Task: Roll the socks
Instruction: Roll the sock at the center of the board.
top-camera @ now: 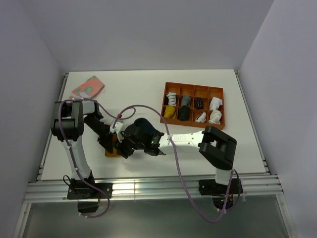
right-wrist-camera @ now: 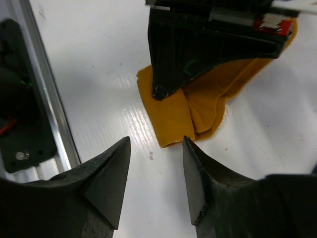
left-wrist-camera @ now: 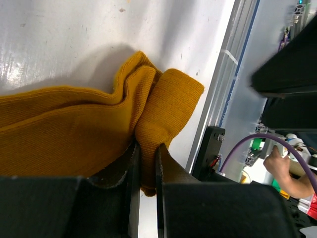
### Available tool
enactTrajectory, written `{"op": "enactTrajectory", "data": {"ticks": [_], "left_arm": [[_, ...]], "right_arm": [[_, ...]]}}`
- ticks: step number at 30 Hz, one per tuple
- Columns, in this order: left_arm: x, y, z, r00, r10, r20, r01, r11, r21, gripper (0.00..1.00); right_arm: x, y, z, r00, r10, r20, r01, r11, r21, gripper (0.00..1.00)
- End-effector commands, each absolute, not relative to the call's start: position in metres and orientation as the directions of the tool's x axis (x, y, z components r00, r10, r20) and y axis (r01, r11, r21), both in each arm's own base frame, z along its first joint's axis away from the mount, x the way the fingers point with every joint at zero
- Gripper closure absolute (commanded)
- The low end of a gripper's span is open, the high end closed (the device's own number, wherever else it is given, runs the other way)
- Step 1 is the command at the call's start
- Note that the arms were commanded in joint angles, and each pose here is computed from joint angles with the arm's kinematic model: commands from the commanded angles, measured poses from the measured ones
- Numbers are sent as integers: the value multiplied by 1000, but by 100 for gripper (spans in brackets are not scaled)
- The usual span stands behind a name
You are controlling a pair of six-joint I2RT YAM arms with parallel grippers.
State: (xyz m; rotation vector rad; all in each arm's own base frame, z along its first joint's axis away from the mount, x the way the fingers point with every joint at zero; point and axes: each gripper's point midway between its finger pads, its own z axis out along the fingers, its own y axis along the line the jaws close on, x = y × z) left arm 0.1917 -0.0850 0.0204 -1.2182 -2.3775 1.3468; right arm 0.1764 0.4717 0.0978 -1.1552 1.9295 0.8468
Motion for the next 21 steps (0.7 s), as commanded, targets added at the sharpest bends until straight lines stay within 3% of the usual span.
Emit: {"op": "enactTrajectory", "data": {"ticks": [1, 21], "left_arm": [[193, -77, 13, -614, 750, -244, 605, 248, -757, 100], [197, -76, 12, -623, 749, -224, 596, 269, -757, 100]], "right_arm": [[186, 485, 99, -230, -450, -863, -928, 369, 55, 46], [173, 505, 71, 20, -586, -810, -906, 332, -262, 39]]}}
